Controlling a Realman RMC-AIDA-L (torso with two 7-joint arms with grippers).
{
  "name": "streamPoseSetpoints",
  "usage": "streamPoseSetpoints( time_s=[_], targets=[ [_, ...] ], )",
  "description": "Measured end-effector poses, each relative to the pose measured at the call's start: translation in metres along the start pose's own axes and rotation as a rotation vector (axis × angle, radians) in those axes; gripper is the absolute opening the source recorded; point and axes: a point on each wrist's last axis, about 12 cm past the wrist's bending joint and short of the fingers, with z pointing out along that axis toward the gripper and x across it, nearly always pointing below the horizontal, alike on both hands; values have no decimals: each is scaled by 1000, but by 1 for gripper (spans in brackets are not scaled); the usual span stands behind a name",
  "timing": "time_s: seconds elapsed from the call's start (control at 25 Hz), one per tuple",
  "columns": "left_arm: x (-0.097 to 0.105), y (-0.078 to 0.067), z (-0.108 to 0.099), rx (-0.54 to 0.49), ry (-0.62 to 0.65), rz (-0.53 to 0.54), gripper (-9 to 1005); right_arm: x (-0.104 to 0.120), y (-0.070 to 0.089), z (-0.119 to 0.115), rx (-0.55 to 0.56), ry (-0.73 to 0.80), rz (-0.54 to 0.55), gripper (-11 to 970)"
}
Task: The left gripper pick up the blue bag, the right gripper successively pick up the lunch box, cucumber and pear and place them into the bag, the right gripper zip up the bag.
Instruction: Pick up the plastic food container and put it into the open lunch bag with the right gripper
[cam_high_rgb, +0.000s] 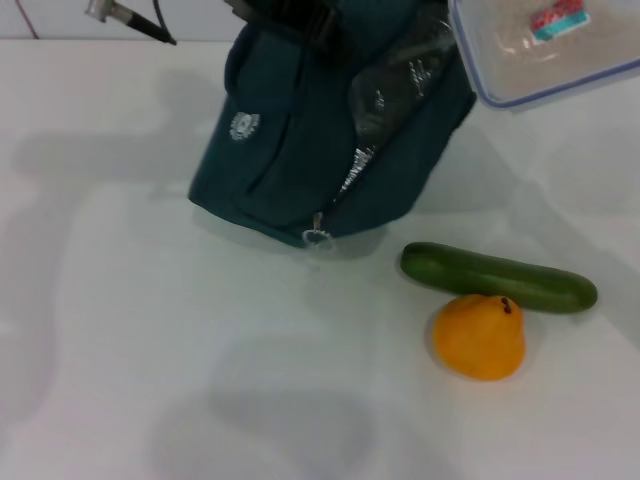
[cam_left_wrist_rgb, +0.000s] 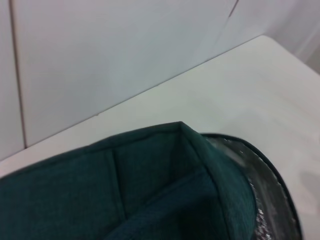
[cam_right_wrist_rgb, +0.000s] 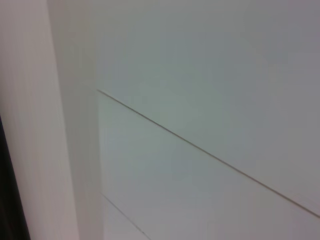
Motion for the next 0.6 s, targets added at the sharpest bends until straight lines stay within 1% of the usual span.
streamPoseSetpoints(
  time_s=[0.16, 0.36, 0.48, 0.6],
  targets=[
    [-5, -7, -2, 46, -13, -13, 42, 0, -1, 4, -10, 7, -6, 135],
    [-10, -11, -4, 78, -19, -26, 42, -1, -1, 5, -7, 7, -35, 137],
    [-11, -12, -2, 100, -11, -42, 42, 0, -4, 5, 12, 9, -48, 138],
    [-12, -10, 3, 156, 3, -72, 42, 1, -9, 5, 59, 23, -52, 139]
  ],
)
